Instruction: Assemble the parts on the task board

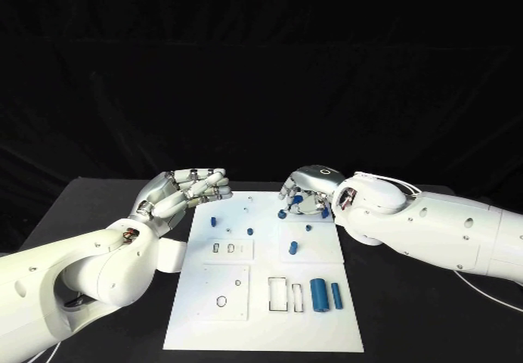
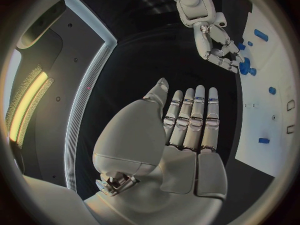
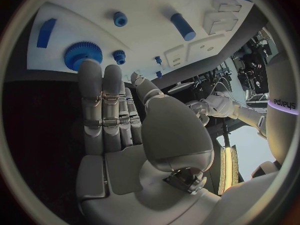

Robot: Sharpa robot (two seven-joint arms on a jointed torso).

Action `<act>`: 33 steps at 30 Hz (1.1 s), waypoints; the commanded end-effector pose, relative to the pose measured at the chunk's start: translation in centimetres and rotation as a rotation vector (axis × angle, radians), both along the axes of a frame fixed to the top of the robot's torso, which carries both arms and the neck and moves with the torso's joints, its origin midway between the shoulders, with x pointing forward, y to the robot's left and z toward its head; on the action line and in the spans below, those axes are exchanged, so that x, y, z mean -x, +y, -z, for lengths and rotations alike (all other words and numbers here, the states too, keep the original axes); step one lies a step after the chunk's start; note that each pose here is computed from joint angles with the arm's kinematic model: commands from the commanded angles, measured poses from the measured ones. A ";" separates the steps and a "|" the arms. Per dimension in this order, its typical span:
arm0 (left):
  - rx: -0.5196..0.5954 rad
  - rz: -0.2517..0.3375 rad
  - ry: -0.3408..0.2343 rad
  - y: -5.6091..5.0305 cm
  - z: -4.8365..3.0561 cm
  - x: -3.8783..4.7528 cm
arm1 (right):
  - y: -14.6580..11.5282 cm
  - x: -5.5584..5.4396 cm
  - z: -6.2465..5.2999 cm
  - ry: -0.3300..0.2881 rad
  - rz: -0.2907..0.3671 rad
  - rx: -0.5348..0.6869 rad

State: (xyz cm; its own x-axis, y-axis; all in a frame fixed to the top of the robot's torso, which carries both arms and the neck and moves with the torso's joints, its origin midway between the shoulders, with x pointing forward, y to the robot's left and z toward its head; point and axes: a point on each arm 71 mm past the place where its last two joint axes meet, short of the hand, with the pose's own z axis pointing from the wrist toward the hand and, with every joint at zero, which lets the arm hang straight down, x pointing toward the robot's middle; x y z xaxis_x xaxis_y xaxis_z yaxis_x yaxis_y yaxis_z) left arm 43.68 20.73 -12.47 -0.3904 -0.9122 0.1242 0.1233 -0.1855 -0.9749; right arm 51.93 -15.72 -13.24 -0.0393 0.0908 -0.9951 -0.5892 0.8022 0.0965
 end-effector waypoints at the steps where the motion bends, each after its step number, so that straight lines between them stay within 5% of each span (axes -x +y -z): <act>1: 0.012 0.032 -0.021 -0.4 -0.30 0.17 | -0.1 -0.2 0.2 -0.023 0.044 0.125; 33: 0.012 0.041 0.000 -0.4 -0.27 0.30 | 1.6 -0.7 0.7 0.007 0.028 0.179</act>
